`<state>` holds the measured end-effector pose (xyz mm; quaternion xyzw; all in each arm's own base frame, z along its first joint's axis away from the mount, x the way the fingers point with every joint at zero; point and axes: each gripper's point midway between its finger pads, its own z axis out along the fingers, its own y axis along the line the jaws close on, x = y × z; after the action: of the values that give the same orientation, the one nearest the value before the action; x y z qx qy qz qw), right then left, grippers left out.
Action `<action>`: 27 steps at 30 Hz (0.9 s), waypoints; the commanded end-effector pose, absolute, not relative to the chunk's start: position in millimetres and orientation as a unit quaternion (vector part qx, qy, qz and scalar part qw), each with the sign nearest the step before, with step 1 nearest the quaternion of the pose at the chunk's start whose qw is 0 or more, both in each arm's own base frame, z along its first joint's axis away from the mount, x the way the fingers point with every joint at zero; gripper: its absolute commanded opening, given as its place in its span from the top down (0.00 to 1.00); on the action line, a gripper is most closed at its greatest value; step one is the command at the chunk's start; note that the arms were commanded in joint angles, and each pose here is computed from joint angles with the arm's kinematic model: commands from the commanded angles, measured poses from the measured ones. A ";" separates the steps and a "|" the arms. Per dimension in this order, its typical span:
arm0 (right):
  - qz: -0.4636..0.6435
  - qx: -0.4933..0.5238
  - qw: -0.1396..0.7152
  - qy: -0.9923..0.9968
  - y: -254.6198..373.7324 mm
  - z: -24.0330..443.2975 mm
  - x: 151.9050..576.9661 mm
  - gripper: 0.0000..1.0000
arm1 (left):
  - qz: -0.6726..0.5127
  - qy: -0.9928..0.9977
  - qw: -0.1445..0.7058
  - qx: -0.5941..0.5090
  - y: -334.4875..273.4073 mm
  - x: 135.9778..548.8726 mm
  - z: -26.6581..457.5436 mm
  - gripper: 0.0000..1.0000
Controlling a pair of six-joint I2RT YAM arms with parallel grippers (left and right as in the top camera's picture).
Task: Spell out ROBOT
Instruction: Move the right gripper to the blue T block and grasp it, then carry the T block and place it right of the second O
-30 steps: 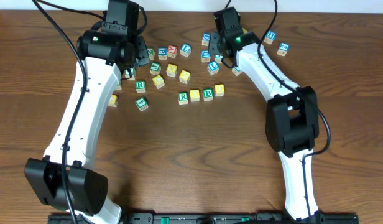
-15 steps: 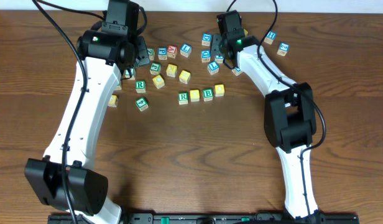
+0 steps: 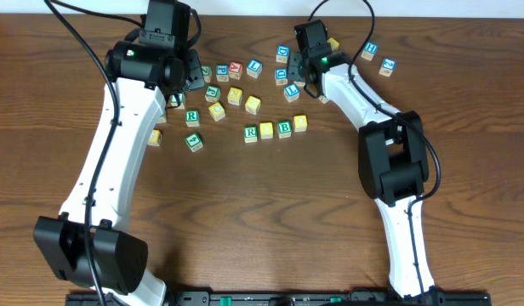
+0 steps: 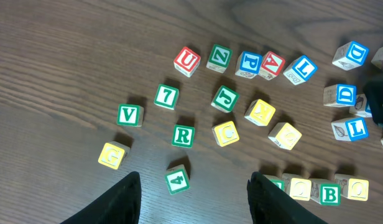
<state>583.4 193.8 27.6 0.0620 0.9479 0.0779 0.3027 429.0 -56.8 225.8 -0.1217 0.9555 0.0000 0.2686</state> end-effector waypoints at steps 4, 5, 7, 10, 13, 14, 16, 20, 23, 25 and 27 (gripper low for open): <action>0.073 0.054 0.280 0.956 196.8 10.0 575.9 0.65 | 0.001 0.954 0.274 -0.122 -54.7 430.0 229.2 0.45; 0.074 0.053 0.279 0.956 197.1 9.6 575.3 0.65 | 0.001 0.954 0.274 -0.122 -54.7 430.0 229.2 0.45; 0.076 0.053 0.276 0.957 197.8 9.0 574.2 0.66 | 0.001 0.954 0.274 -0.122 -54.7 430.1 229.3 0.45; 0.076 0.052 0.276 0.957 197.9 8.9 574.0 0.70 | 0.001 0.954 0.274 -0.122 -54.7 430.0 229.3 0.45; 0.076 0.052 0.275 0.957 197.7 8.9 574.0 0.76 | 0.001 0.954 0.273 -0.122 -54.7 429.9 229.1 0.45; 0.076 0.052 0.276 0.957 197.7 9.1 574.1 0.76 | 0.001 0.954 0.273 -0.122 -54.7 429.9 229.1 0.45; 0.077 0.053 0.277 0.956 197.8 12.3 574.3 0.77 | 0.001 0.954 0.273 -0.122 -54.7 429.9 229.1 0.45; 0.080 0.055 0.287 0.953 195.4 25.1 577.1 0.76 | 0.001 0.954 0.273 -0.122 -54.7 429.9 229.3 0.45; 0.085 0.057 0.297 0.949 194.1 42.9 578.5 0.74 | 0.001 0.954 0.274 -0.122 -54.7 430.0 229.5 0.45; 0.091 0.058 0.305 0.946 192.8 61.0 578.5 0.75 | 0.001 0.954 0.273 -0.122 -54.7 430.0 229.2 0.45; 0.094 0.055 0.317 0.942 190.8 87.3 576.1 0.74 | 0.001 0.954 0.273 -0.122 -54.7 430.0 229.2 0.45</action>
<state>571.1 192.5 21.8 0.0556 0.9571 0.0752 0.2742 429.3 -56.8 225.9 -0.1218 0.9554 -0.0001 0.2691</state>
